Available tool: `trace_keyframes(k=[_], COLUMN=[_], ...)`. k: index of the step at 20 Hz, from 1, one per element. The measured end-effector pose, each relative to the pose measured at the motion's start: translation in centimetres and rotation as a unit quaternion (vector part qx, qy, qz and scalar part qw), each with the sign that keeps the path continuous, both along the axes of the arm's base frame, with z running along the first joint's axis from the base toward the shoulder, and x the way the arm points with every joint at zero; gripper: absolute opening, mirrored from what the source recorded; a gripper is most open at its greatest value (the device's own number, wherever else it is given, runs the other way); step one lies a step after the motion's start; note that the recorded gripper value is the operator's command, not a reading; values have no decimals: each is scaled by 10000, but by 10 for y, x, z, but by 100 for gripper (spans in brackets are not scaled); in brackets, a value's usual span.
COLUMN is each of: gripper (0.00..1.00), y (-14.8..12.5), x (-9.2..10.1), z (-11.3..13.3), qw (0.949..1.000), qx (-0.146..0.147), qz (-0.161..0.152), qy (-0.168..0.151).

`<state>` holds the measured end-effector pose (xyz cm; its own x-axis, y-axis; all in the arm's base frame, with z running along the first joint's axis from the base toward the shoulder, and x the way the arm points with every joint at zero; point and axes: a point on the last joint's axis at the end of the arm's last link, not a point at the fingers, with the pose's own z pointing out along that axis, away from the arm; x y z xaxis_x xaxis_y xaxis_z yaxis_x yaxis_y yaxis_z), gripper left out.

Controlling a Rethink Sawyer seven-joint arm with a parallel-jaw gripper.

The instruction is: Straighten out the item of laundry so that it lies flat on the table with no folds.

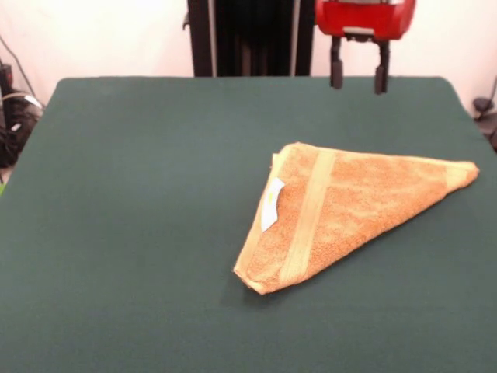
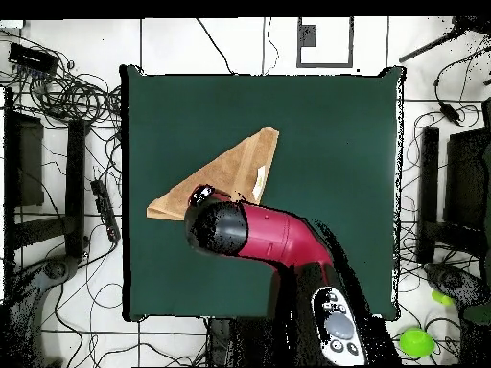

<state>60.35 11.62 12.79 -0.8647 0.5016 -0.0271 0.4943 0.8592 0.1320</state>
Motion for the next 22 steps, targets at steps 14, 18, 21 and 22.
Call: trace_keyframes(k=[14, 18, 21, 22], gripper=[100, 100, 100, 100], y=[-113, -140, -151, -153], x=[61, 73, 80, 81], z=[19, 13, 8, 7], qw=[9970, 9962, 9960, 9959], qx=[-325, -340, -327, -328], qz=[-301, -333, -299, -283], qy=[-634, -726, -779, -793])
